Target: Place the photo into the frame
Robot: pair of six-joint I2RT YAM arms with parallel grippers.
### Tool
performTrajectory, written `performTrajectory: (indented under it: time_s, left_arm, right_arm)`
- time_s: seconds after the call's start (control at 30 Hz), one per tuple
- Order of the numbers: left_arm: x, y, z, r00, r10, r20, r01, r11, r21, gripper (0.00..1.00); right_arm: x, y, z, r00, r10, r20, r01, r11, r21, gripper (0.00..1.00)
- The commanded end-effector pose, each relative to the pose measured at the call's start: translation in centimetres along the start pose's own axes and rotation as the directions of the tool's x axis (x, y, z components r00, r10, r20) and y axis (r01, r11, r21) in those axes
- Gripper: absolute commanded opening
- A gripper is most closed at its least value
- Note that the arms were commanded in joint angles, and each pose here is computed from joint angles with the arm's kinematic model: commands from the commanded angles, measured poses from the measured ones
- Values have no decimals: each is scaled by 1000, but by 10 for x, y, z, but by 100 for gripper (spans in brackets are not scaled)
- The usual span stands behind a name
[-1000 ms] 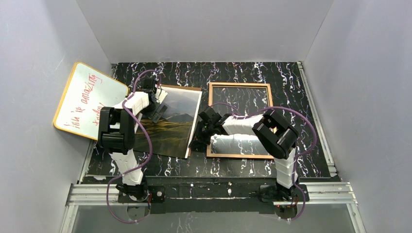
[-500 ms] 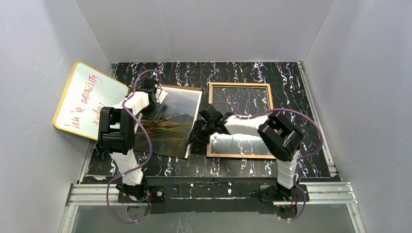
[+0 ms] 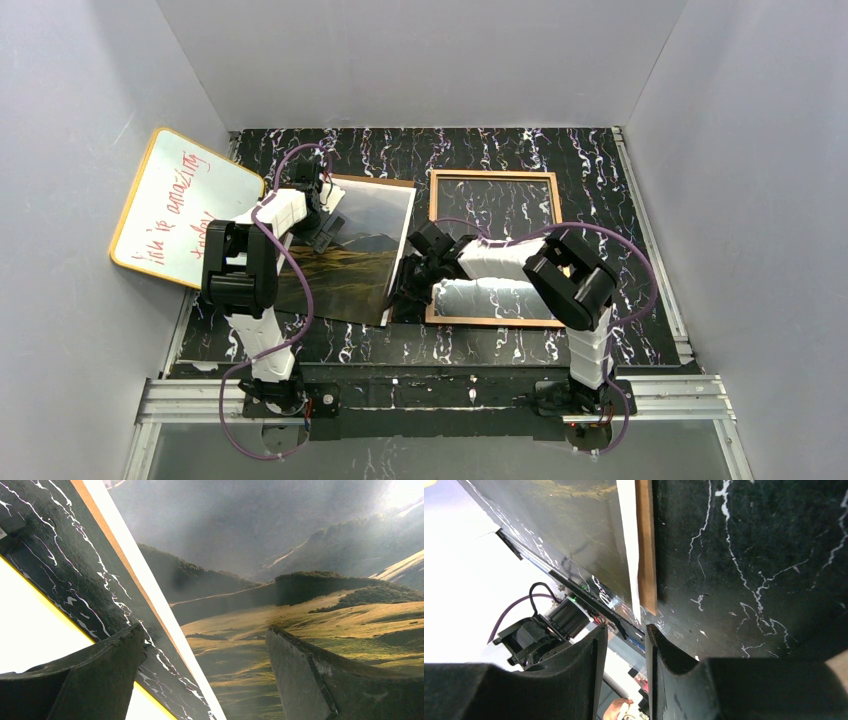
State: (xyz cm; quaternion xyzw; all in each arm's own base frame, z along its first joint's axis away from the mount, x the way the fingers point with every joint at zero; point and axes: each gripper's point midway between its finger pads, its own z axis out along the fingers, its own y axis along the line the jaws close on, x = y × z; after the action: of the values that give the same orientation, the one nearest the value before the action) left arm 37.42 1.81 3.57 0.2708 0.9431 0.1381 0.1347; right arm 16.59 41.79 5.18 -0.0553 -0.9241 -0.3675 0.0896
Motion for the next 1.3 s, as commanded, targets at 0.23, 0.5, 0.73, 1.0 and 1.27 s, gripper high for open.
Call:
performTrajectory:
  time_s: [0.23, 0.5, 0.73, 1.0, 1.27]
  left_arm:
    - [10, -26, 6, 1000, 3, -28, 0, 995, 97, 90]
    - [10, -26, 6, 1000, 6, -26, -3, 995, 96, 90]
    - [10, -27, 7, 1000, 3, -29, 0, 995, 100, 90]
    - [9, -25, 6, 1000, 6, -25, -3, 996, 94, 90]
    - [10, -26, 6, 1000, 4, -25, -2, 995, 98, 90]
  right_arm:
    - [0, 1, 11, 1000, -8, -24, 8, 1000, -11, 39]
    - [1, 3, 12, 1000, -14, -24, 14, 1000, -17, 38]
    - [2, 8, 15, 999, -29, -26, 28, 1000, -13, 38]
    - [-4, 6, 21, 1000, -27, 0, 27, 1000, 1, 37]
    - [-10, 4, 26, 999, -33, 23, 33, 999, 15, 34]
